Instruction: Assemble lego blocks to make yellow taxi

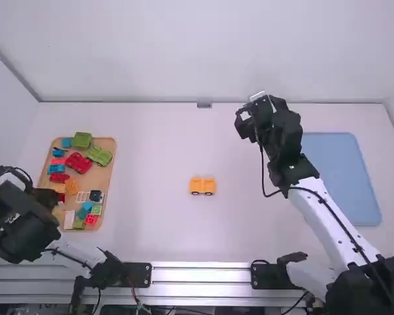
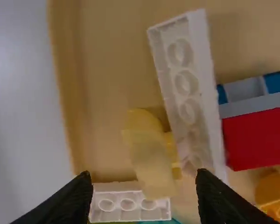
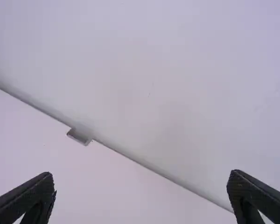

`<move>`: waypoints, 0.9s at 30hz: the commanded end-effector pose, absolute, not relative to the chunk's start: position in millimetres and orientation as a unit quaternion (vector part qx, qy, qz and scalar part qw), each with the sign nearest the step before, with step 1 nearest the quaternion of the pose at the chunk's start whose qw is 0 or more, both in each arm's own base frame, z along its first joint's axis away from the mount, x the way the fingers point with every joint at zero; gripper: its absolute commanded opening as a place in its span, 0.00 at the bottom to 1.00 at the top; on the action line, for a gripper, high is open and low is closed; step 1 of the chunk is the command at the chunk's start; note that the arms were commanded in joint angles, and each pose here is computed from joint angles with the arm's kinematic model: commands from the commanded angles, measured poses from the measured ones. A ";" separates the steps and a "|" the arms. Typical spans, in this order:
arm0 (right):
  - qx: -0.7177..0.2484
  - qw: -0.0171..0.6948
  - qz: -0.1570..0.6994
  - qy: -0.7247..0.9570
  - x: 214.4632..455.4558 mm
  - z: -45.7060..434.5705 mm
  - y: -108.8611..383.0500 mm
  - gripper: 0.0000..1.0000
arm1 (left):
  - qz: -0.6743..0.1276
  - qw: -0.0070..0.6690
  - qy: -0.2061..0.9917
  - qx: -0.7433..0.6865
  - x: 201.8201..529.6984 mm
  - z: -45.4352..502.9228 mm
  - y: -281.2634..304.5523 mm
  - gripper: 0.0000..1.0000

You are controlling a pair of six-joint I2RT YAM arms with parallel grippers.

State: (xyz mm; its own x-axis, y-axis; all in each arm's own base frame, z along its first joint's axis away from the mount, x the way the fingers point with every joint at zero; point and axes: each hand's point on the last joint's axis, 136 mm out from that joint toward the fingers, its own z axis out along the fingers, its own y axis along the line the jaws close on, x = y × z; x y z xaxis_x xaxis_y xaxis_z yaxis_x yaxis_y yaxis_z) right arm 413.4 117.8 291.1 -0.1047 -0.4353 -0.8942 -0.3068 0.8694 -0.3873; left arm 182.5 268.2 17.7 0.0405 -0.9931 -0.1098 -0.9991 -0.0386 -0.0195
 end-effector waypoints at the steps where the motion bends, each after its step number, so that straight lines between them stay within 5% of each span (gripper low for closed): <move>1: -0.245 0.633 -0.052 0.732 416.9 306.9 119.2 0.98 | 0.025 0.030 0.704 -0.709 184.7 6.5 252.8 0.59; 27: -0.244 0.636 -0.052 0.730 417.1 308.6 119.2 0.98 | 0.079 0.039 0.687 -0.721 171.9 -10.5 256.7 0.60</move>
